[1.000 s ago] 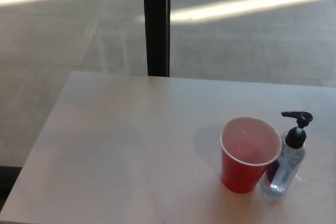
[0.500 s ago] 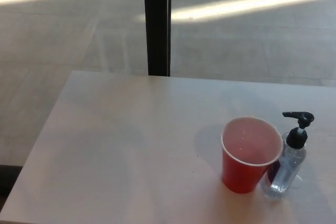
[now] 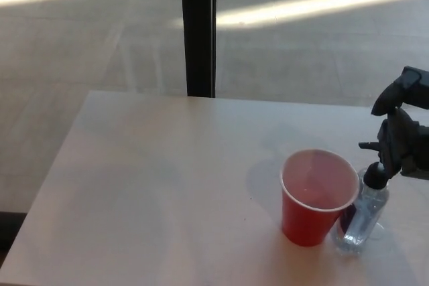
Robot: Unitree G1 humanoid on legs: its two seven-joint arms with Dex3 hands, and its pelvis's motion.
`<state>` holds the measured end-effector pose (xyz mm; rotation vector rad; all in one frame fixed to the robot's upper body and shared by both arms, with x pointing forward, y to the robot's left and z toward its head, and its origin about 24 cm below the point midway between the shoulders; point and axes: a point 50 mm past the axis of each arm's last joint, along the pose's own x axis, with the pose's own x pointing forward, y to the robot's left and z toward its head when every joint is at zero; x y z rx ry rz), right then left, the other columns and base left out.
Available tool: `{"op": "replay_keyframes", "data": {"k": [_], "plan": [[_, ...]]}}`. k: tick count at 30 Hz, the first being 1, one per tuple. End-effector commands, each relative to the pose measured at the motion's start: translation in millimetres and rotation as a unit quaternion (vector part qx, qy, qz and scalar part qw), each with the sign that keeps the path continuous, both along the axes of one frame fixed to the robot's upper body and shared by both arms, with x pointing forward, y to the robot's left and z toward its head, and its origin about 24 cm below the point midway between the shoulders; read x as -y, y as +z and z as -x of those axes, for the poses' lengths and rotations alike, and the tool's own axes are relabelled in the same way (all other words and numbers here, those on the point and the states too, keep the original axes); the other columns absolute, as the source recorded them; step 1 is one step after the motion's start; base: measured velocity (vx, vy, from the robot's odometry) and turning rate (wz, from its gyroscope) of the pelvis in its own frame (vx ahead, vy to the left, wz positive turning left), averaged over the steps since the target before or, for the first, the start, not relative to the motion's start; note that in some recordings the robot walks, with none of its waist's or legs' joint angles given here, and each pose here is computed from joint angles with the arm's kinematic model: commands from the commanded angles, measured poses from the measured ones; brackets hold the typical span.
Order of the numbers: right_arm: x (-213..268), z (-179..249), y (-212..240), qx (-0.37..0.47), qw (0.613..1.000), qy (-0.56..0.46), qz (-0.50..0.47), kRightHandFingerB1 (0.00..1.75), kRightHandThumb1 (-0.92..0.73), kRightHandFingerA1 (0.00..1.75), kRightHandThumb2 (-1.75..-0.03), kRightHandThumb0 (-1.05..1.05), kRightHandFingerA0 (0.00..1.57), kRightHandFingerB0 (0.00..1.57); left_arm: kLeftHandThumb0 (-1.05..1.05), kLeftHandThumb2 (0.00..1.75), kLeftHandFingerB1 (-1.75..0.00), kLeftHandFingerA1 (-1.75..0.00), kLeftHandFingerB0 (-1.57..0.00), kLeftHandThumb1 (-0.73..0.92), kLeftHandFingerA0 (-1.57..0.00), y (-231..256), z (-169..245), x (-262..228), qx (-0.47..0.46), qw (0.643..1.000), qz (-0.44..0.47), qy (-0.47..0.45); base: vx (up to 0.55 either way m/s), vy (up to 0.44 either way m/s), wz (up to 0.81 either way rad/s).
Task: The robot uses its right hand fist to press the hand soap kept in the middle of the table to get liquid hand soap out
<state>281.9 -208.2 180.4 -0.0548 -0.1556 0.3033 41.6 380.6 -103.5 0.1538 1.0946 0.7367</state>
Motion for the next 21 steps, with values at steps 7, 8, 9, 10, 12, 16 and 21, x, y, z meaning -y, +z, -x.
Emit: {"op": "replay_keyframes", "data": {"k": [7,8,9,10,12,16,21], "plan": [[2,-12,13,0.002,1.000,-0.009,-0.005,1.59,-0.56,1.75,-1.23,-0.15,0.97,0.75,-0.48,0.58,-0.59,-0.69,-0.61,0.60,-0.72,4,6,-5,0.009,1.000,-0.006,0.002,0.00,0.000,0.00],[2,-13,14,0.003,1.000,-0.009,-0.005,1.59,-0.56,1.75,-1.23,-0.15,0.97,0.75,-0.48,0.58,-0.59,-0.69,-0.61,0.60,-0.72,4,6,-5,0.011,1.000,-0.005,0.005,0.00,0.000,0.00],[3,-14,18,0.004,1.000,-0.014,-0.005,1.59,-0.58,1.75,-1.22,-0.16,0.98,0.77,-0.49,0.58,-0.58,-0.71,-0.62,0.61,-0.74,4,5,-6,0.013,1.000,-0.006,0.006,0.00,0.000,0.00],[2,-15,18,0.006,1.000,-0.007,-0.011,1.59,-0.57,1.75,-1.23,-0.16,0.98,0.76,-0.50,0.58,-0.57,-0.72,-0.65,0.61,-0.78,4,5,-6,0.008,1.000,-0.009,0.002,0.00,0.000,0.00],[1,-16,17,0.001,1.000,-0.004,-0.017,1.57,-0.57,1.75,-1.22,-0.17,0.99,0.76,-0.49,0.58,-0.57,-0.70,-0.65,0.62,-0.77,4,5,-6,0.005,1.000,-0.010,-0.005,0.00,0.000,0.00],[-1,-18,9,-0.017,0.999,0.005,-0.028,1.52,-0.56,1.75,-1.21,-0.15,1.00,0.80,-0.49,0.59,-0.55,-0.68,-0.59,0.62,-0.74,4,4,-6,0.001,1.000,-0.009,-0.010,0.00,0.000,0.00],[5,-20,-5,-0.040,0.999,-0.014,-0.001,1.58,-0.55,1.75,-1.24,-0.15,1.01,0.79,-0.49,0.58,-0.58,-0.72,-0.62,0.61,-0.75,4,5,-5,0.011,1.000,-0.006,0.008,0.00,0.000,0.00]]}}
